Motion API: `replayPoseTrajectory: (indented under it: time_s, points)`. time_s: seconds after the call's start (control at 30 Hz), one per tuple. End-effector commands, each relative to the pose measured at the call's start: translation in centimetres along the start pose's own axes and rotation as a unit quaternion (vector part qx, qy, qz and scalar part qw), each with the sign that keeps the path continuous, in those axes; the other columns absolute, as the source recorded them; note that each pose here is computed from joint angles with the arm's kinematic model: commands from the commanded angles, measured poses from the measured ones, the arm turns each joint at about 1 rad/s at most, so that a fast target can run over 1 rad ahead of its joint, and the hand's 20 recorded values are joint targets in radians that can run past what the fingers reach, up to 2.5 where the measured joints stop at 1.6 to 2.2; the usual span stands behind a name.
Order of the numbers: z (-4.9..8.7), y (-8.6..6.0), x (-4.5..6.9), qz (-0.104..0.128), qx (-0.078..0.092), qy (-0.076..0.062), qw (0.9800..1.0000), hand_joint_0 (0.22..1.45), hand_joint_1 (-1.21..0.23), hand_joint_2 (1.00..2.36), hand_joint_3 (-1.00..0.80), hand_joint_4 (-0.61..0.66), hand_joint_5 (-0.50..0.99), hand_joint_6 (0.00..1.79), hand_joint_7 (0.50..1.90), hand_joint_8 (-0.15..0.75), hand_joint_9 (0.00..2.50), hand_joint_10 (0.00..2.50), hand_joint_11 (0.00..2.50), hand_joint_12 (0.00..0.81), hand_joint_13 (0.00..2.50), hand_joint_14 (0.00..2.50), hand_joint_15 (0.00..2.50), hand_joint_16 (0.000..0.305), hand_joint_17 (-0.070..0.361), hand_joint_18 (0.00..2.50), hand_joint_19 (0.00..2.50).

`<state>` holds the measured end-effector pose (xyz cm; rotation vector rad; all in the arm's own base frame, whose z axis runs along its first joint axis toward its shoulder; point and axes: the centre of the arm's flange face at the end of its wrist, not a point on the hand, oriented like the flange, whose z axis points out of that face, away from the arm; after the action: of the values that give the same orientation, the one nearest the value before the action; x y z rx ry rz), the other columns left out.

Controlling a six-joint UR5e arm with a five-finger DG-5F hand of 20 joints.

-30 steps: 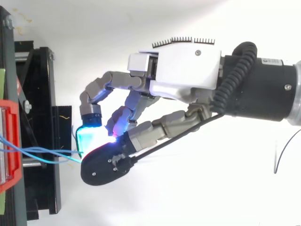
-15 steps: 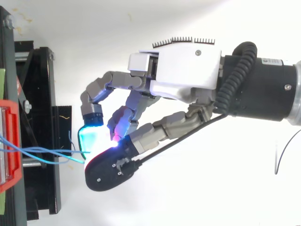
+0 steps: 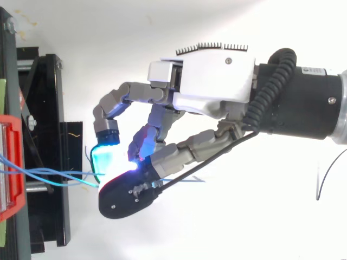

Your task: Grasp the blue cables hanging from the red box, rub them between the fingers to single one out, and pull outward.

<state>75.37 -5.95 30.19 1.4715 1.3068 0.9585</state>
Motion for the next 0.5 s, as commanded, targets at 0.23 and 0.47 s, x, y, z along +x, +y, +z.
replayPoseTrajectory:
  time_s: [0.23,0.47]
  points:
    - [0.0,-0.01,-0.01,0.0,0.001,0.0,1.0,0.59,-0.7,1.01,-0.21,0.0,-0.05,0.81,1.19,0.3,1.44,0.02,0.51,0.393,0.92,0.01,0.33,0.044,0.099,0.78,0.29]
    - [-0.01,-0.08,-0.01,-0.001,0.002,0.0,1.0,0.59,-0.68,1.01,-0.2,0.0,-0.05,0.8,1.19,0.317,1.43,0.01,0.4,0.392,0.9,0.01,0.27,0.045,0.1,0.78,0.28]
